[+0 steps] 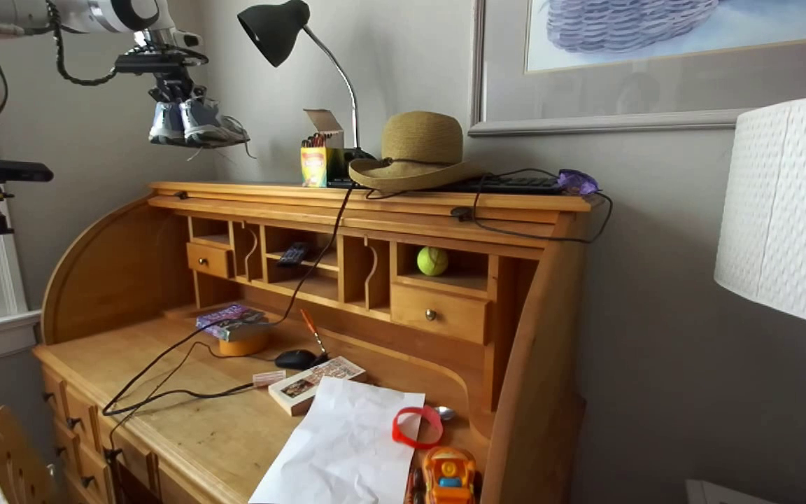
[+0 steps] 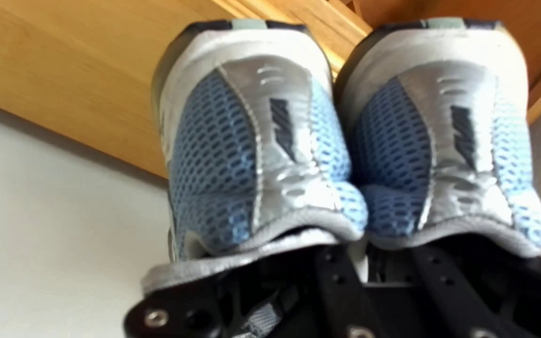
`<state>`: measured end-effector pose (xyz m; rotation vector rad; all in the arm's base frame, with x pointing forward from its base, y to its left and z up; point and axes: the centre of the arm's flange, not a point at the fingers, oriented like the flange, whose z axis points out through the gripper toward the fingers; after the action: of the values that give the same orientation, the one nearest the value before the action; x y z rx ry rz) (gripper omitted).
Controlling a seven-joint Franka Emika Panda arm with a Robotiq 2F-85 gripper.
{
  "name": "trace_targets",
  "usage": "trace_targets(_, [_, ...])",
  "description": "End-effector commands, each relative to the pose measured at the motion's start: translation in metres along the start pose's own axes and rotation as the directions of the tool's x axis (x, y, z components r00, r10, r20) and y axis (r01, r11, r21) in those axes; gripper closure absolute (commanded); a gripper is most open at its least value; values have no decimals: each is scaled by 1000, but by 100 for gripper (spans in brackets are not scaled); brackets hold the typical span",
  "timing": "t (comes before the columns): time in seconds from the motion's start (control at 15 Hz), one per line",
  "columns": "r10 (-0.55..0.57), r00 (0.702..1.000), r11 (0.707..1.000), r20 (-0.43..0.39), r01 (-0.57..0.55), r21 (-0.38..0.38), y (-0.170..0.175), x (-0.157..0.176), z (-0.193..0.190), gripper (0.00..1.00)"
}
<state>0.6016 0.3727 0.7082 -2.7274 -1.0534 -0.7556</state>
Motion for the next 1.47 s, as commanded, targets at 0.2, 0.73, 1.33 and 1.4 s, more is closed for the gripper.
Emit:
trace_targets(0.2, [60, 998, 996, 18, -61, 69, -58, -69, -33, 94])
trace_targets(0.73, [389, 909, 921, 149, -378, -95, -141, -100, -32, 94])
trace_targets(1.33, [549, 818, 830, 172, -509, -227, -191, -117, -49, 78])
trace_targets(1.4, [549, 817, 830, 175, -509, -228, -191, -116, -47, 78])
